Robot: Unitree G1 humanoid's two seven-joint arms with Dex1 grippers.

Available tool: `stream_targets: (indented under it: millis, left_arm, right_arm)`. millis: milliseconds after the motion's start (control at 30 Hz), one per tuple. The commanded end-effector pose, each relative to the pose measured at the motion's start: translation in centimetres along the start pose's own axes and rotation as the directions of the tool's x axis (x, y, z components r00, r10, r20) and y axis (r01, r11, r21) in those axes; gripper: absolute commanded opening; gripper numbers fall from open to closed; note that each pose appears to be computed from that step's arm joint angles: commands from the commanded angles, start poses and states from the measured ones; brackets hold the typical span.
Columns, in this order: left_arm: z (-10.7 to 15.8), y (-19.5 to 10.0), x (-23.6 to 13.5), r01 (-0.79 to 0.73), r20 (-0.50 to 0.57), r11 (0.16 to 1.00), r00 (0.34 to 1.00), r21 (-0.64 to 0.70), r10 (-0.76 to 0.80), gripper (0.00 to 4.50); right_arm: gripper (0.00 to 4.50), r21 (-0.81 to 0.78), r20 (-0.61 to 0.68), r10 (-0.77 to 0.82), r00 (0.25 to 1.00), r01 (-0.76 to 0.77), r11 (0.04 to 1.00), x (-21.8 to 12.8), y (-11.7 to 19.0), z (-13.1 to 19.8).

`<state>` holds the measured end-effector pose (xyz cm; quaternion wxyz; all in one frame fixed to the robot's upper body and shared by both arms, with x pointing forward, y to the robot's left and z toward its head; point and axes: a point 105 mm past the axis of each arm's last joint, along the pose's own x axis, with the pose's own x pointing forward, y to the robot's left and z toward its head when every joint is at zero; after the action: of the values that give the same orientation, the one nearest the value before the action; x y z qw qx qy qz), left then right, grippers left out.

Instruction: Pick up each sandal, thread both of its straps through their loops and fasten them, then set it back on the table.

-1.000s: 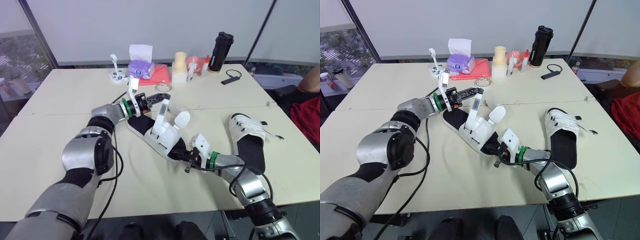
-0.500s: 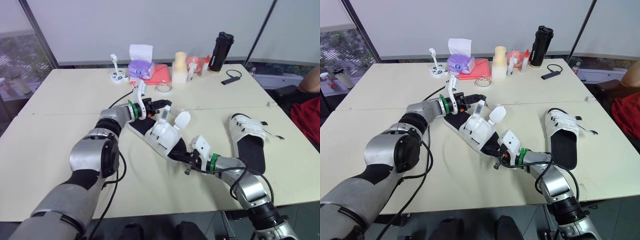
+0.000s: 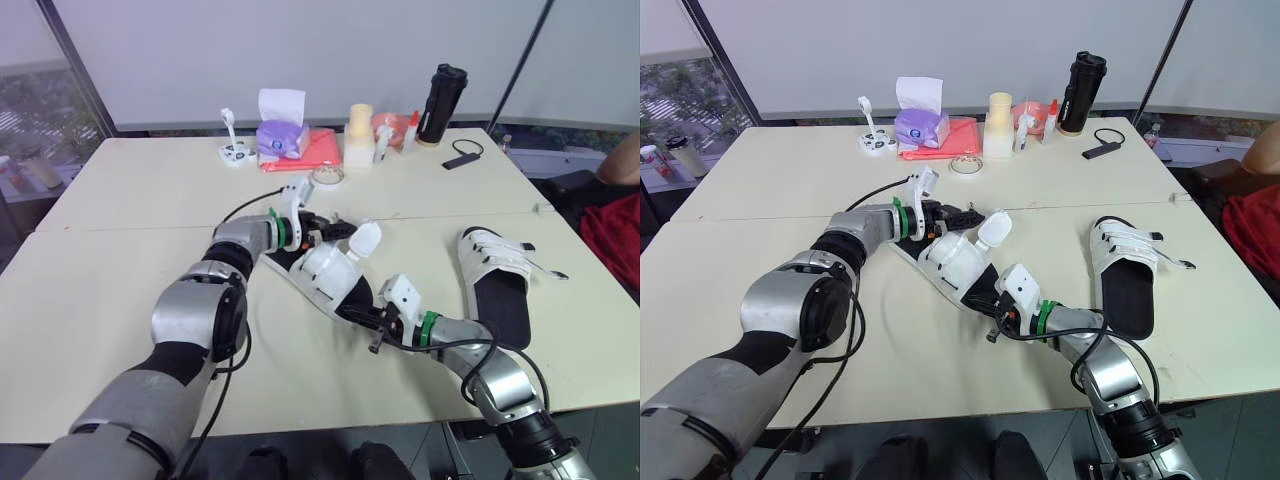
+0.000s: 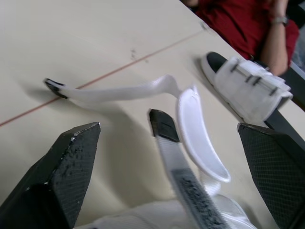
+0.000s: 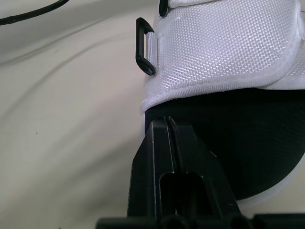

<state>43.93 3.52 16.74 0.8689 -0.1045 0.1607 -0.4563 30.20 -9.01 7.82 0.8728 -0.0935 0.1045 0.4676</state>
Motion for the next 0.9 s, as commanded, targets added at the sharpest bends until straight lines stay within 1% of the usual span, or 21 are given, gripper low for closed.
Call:
stream_targets:
  millis: [33,100,133,200,367,433,500,600,733,833,900]
  left_arm:
    - [3.2,1.0,-1.5,-0.042,0.133,0.999,0.99,-0.016,0.043,4.46]
    - [4.8,1.2,-2.7,-0.017,0.189,0.999,0.982,-0.038,0.023,4.46]
    - [5.3,1.2,-3.5,0.013,0.198,0.999,0.98,-0.039,-0.005,4.46]
    - [5.1,1.1,-4.7,0.078,0.165,0.997,0.983,-0.017,-0.074,4.46]
    - [2.9,0.7,-7.3,0.245,0.008,0.969,0.969,0.021,-0.246,4.46]
    - [1.2,0.5,-7.9,0.301,-0.081,0.953,0.951,0.029,-0.298,4.46]
    - [-0.2,0.2,-8.1,0.354,-0.146,0.935,0.926,0.014,-0.348,4.46]
    - [-1.2,-0.4,-7.9,0.398,-0.176,0.917,0.903,-0.003,-0.393,4.46]
    - [-2.9,-0.9,-7.3,0.434,-0.244,0.901,0.875,0.009,-0.419,4.46]
    - [-3.4,-1.2,-6.9,0.446,-0.248,0.895,0.867,-0.002,-0.432,4.46]
    - [-3.3,-1.7,-6.5,0.464,-0.222,0.886,0.861,-0.025,-0.457,4.46]
  right_arm:
    - [0.0,0.092,-0.122,0.032,0.992,-0.021,0.996,0.1,1.0,-3.6]
    - [0.0,0.088,-0.117,0.026,0.993,-0.016,0.996,0.1,0.7,-3.5]
    - [0.0,0.087,-0.114,0.021,0.993,-0.011,0.996,0.1,0.6,-3.4]
    - [0.0,0.086,-0.113,0.016,0.993,-0.006,0.996,0.0,0.4,-3.3]
    - [0.0,0.053,-0.105,0.011,0.994,-0.005,0.999,0.0,-0.1,-2.9]
    - [0.0,0.039,-0.082,0.005,0.997,-0.002,0.999,-0.1,-0.4,-1.9]
    - [0.0,0.02,-0.049,-0.005,0.999,0.006,1.0,-0.6,-0.8,-0.4]
    - [0.0,-0.007,-0.025,-0.015,1.0,0.015,1.0,-1.4,-0.9,1.1]
    - [0.0,-0.039,-0.016,-0.003,1.0,0.002,0.999,-2.6,-0.1,2.6]
    - [0.0,-0.046,-0.012,-0.002,1.0,0.001,0.999,-3.2,0.3,3.4]
    - [0.0,-0.054,-0.006,-0.007,1.0,0.006,0.998,-3.6,0.4,4.0]
